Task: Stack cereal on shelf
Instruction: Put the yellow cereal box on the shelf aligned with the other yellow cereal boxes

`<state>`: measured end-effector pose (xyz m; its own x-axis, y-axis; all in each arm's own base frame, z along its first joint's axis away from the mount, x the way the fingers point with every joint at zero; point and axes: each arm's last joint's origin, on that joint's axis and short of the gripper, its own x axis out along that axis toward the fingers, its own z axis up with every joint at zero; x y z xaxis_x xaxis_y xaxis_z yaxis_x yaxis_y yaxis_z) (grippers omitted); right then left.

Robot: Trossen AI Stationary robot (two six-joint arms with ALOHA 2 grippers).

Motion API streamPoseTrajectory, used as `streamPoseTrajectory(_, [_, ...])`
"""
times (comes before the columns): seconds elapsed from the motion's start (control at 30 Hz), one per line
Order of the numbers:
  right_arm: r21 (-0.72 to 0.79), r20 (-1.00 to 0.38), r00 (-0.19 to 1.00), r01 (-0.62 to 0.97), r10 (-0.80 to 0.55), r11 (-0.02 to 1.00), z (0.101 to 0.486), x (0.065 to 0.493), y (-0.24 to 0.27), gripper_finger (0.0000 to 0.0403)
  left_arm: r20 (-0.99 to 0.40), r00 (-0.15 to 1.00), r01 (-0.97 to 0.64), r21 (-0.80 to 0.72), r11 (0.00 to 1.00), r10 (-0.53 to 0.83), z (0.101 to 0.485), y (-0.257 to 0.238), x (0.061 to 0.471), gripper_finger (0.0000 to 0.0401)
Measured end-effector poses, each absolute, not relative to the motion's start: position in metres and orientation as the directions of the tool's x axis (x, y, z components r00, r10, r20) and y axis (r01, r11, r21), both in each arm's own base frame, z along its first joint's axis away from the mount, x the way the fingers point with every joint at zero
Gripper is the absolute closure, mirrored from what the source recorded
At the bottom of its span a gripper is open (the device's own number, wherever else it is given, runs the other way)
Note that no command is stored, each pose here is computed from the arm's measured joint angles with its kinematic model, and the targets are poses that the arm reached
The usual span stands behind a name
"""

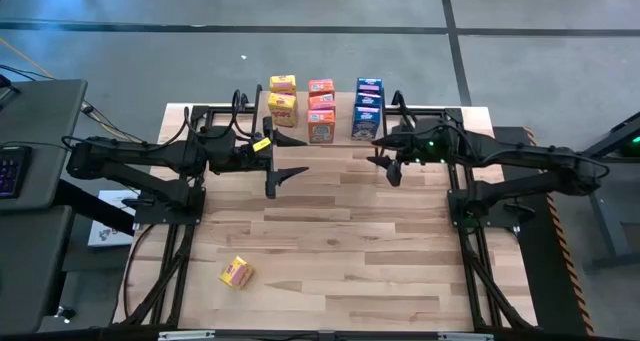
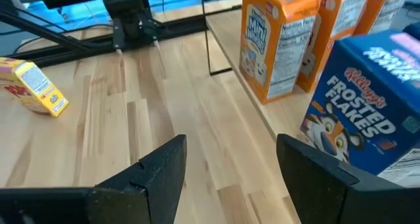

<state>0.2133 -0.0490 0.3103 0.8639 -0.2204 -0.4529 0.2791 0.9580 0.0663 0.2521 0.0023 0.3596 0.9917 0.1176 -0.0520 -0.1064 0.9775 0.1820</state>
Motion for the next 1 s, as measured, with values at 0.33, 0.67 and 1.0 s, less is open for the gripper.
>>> streamPoseTrajectory(0.33, [0.026, -0.439, 0.867, 0.276, -0.237, 0.961, 0.314, 0.212, -0.036, 0.0173, -0.052, 0.992, -0.107, 0.182, 0.977, 0.118, 0.360, 0.002, 0.252, 0.0135])
streamPoseTrajectory(0.67, [0.012, -0.458, 0.862, 0.251, -0.217, 0.968, 0.312, 0.211, -0.031, 0.0173, -0.040, 0.992, -0.109, 0.174, 0.979, 0.117, 0.361, 0.002, 0.252, 0.0135])
streamPoseTrajectory(1.0, [-0.014, -0.493, 0.843, 0.240, -0.215, 0.971, 0.311, 0.203, -0.030, 0.0173, -0.076, 0.985, -0.161, -0.091, 0.983, 0.154, 0.359, 0.003, 0.249, 0.0135])
